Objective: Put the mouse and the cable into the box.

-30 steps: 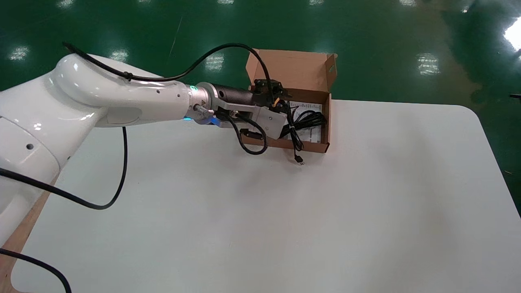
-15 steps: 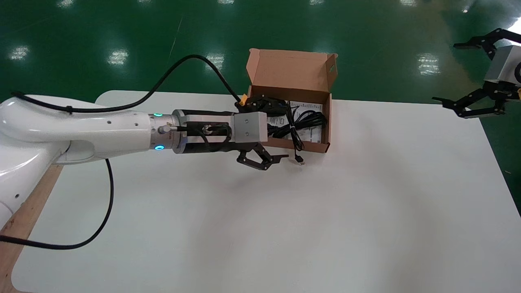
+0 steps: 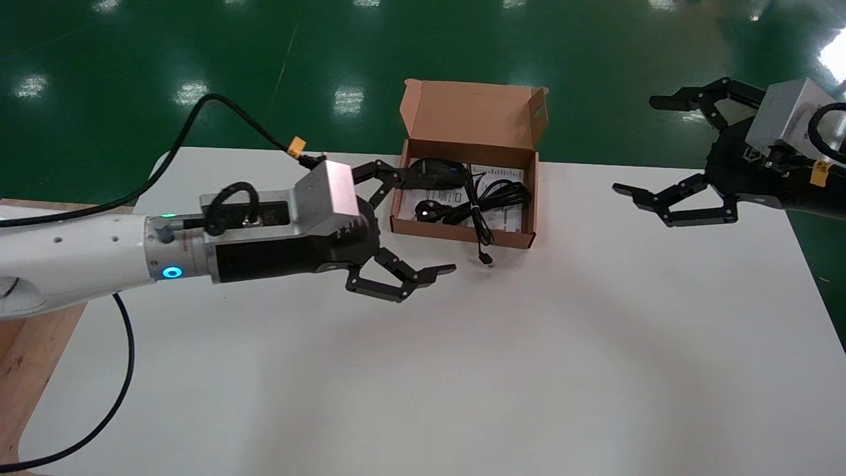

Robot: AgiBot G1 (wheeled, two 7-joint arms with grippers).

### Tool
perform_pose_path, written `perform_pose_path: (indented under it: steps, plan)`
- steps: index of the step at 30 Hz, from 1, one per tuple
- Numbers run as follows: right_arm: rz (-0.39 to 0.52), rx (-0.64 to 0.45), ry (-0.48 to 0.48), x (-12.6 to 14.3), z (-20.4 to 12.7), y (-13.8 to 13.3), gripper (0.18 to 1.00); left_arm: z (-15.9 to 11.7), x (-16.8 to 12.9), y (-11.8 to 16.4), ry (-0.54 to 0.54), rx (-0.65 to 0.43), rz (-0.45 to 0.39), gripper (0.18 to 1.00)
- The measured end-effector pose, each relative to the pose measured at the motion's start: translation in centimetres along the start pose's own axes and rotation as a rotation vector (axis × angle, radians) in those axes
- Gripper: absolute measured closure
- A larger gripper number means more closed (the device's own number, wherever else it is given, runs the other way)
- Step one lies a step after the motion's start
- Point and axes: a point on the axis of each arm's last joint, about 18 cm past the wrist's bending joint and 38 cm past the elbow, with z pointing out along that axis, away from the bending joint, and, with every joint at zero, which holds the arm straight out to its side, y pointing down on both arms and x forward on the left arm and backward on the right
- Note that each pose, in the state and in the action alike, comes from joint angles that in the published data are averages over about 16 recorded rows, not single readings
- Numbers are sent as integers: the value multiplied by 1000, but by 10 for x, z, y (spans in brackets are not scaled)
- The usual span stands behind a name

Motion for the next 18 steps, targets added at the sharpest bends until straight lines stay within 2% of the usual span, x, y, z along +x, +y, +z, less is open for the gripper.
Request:
perform_pose_path:
  steps: [8,18]
  plan:
    - [142,143,-93,-37,4,-27,178,-43,17,-16,14,82,-123,183]
    - [318,298,-249,-86,-1,-64,178,-97,42,-42,61,149,-237,183]
